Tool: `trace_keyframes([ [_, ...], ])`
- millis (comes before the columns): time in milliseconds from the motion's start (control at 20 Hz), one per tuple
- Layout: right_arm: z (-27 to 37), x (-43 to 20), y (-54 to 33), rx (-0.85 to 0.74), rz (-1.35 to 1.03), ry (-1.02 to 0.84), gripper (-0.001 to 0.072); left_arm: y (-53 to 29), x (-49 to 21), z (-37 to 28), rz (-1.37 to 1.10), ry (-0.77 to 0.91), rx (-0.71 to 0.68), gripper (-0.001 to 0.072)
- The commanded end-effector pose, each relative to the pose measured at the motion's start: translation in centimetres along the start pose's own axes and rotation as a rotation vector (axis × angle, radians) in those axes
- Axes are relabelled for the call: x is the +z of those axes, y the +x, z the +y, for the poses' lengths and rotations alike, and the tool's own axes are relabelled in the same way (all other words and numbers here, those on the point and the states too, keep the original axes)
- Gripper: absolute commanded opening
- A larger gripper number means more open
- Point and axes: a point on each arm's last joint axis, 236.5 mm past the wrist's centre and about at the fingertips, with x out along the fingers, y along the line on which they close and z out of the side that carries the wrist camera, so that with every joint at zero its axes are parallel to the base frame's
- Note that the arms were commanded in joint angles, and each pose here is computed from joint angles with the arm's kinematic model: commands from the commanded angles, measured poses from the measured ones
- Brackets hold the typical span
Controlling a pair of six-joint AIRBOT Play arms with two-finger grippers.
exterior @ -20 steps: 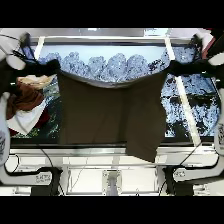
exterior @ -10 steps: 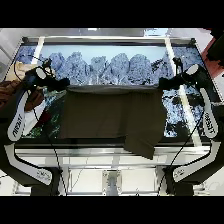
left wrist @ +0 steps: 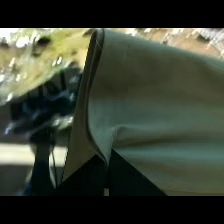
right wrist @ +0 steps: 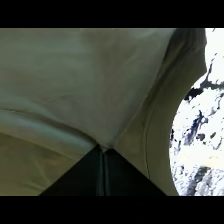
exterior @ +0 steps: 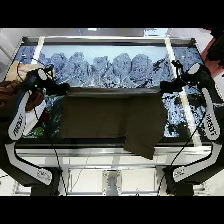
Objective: Fold the shirts.
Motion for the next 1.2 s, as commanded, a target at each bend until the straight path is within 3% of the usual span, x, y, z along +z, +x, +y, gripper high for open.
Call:
trace_keyframes([
  [0,0.3,-1.9,1.3,0.005,0.055,0.003,0.0026,0.9,-2.2,0.5,0.072,-0.005,0.011,0.0010],
  [450,-0.8,-7.1,6.2,-0.001,0.146,0.058,0.0031,2.0,-4.2,0.9,0.126,-0.013,0.018,0.0012],
  [500,-0.7,-6.9,6.0,0.002,0.142,0.058,0.0085,1.9,-4.5,0.9,0.140,-0.003,0.018,0.0062],
  [550,-0.6,-6.6,5.6,0.002,0.135,0.055,0.0250,1.7,-4.7,1.0,0.151,0.013,0.019,0.0296],
  [600,-0.5,-6.0,4.8,0.000,0.123,0.045,0.0355,1.2,-4.7,1.2,0.158,0.026,0.031,0.0593],
  [650,-0.3,-5.2,3.4,-0.008,0.106,0.026,0.0355,0.3,-4.4,1.3,0.149,0.037,0.042,0.0656],
  [900,-3.8,-6.1,-8.1,-0.243,0.087,-0.057,0.0355,-11.5,-2.0,2.9,-0.037,0.166,0.187,0.0656],
  [1000,-4.1,-9.6,-10.3,-0.188,0.104,0.035,0.0355,-15.1,-3.4,4.3,-0.100,0.173,0.245,0.0656],
  [1150,-2.0,-17.9,-7.3,0.048,0.169,0.246,0.0355,-13.1,-12.1,6.1,-0.011,0.089,0.197,0.0656],
])
